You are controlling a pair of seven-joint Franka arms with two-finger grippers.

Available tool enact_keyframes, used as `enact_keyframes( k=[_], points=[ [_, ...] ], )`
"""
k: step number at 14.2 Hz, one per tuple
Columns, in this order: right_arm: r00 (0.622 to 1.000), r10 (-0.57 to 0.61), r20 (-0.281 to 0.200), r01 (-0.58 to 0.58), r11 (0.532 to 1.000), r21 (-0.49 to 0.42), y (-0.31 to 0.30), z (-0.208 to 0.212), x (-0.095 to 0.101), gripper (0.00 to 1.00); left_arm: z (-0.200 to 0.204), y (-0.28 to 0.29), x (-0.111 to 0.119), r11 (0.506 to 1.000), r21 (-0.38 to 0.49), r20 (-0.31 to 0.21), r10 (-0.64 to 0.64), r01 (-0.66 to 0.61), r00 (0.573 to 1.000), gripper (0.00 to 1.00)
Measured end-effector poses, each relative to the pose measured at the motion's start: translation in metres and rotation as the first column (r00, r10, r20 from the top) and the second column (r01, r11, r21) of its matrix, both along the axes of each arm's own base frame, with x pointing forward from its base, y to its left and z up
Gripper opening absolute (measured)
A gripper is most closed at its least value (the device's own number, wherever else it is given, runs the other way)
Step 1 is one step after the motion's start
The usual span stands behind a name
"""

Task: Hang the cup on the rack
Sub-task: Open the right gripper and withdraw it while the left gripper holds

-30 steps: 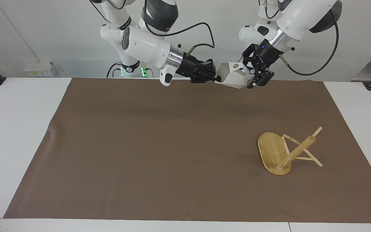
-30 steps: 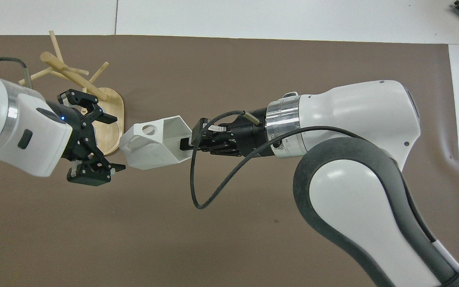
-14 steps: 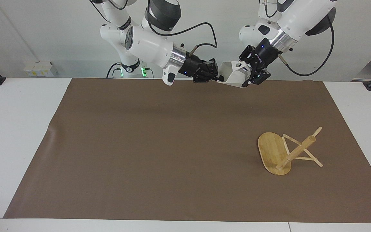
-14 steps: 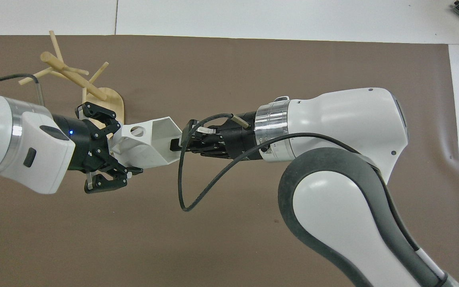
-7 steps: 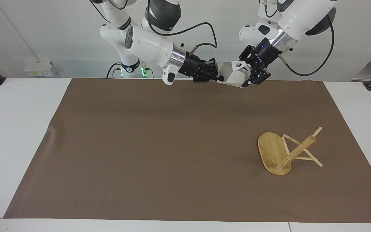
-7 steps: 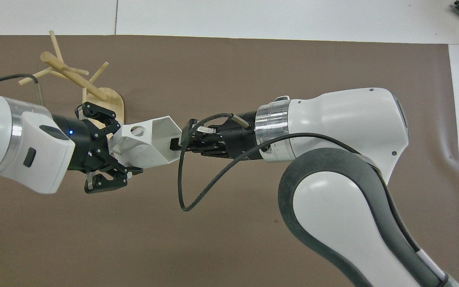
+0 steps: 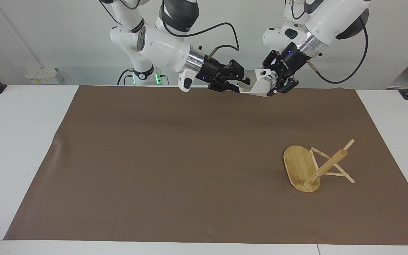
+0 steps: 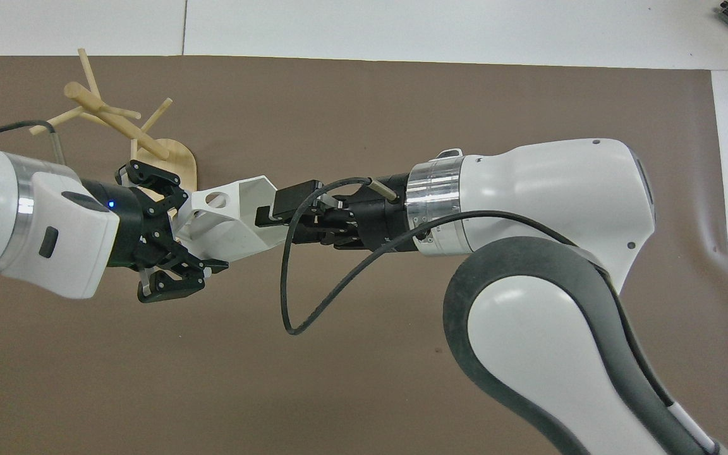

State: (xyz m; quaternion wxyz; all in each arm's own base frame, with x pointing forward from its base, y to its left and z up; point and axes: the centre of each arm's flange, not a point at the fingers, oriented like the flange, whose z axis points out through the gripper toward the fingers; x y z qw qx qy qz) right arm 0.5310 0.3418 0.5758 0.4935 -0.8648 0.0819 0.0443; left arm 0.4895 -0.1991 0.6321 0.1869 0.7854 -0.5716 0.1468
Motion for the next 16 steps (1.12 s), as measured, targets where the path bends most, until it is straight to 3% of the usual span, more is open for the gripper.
enact_keyframes(
  k=[2,3,6,9,11,14,16],
  points=[
    [1.0,-0.01,0.005,0.01,1.0,0.001,-0.001,0.001,0.002,0.94,-0.006,0.005,0.005,0.997,0.002,0.0,0.073,-0.073,0.997,0.74],
    [1.0,-0.015,0.009,0.015,1.0,-0.003,-0.004,0.001,0.003,1.0,-0.012,0.008,0.007,0.994,0.01,0.001,0.111,-0.111,0.994,0.74],
    [0.998,-0.011,0.06,0.016,0.996,-0.086,-0.017,-0.004,0.011,1.0,-0.025,0.018,0.009,0.964,0.086,0.008,0.251,-0.25,0.968,0.74],
    [0.994,-0.035,0.1,0.053,0.983,-0.177,-0.049,-0.013,0.029,1.0,-0.033,0.022,0.006,0.896,0.143,-0.02,0.427,-0.42,0.904,0.74],
    [0.988,-0.03,0.151,0.071,0.959,-0.274,-0.078,-0.02,0.042,1.0,-0.039,0.025,0.009,0.859,0.159,-0.008,0.494,-0.487,0.869,0.74],
    [0.975,0.047,0.219,0.06,0.886,-0.459,-0.112,-0.032,0.054,1.0,-0.053,0.03,0.017,0.808,0.17,0.001,0.573,-0.565,0.82,0.74],
    [0.971,0.108,0.214,0.038,0.812,-0.582,-0.137,-0.041,0.059,1.0,-0.068,0.034,0.029,0.78,0.19,0.025,0.603,-0.596,0.797,0.74]
  ],
)
